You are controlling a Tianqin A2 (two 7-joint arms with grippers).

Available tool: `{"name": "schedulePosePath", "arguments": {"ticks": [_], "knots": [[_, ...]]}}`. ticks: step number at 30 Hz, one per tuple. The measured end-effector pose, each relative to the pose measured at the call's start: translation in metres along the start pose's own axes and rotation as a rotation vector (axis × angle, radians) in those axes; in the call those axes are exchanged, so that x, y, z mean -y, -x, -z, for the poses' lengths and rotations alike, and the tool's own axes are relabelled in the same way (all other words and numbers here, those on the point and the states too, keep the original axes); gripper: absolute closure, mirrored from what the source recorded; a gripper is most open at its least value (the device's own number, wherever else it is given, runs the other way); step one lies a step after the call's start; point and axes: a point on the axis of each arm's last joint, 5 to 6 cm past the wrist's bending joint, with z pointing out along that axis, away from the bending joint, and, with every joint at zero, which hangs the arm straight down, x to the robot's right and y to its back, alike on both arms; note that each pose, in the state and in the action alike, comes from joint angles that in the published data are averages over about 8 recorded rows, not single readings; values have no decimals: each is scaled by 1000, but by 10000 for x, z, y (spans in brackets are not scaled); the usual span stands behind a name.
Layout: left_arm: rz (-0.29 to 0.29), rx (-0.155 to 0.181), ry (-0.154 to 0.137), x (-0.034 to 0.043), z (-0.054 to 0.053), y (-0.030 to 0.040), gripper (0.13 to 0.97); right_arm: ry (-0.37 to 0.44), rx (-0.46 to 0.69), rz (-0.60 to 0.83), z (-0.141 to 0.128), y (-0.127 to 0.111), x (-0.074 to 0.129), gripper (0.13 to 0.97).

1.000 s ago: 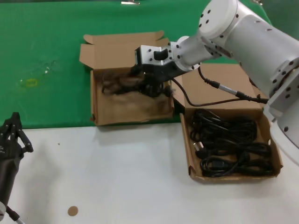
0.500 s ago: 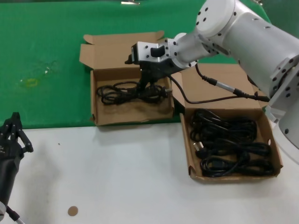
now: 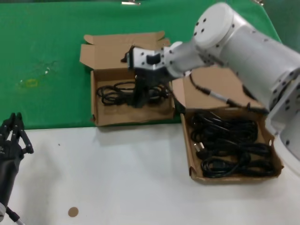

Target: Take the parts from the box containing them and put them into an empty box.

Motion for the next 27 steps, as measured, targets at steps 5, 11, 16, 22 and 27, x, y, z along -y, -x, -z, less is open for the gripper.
{"name": "schedulePosePath", "arguments": {"ticks": [5, 11, 16, 22, 27], "knots": [[0, 0, 0, 0, 0, 0, 922, -62, -13, -65, -166, 261, -12, 294], [0, 0, 0, 0, 0, 0, 865, -142, -46, -164, -330, 597, -18, 213], [0, 0, 0, 0, 0, 0, 790, -201, -84, -255, -414, 863, -31, 158], [0, 0, 0, 0, 0, 0, 688, -256, -139, -370, -455, 1161, -69, 139], [0, 0, 0, 0, 0, 0, 552, -291, -194, -468, -441, 1391, -118, 130]]}}
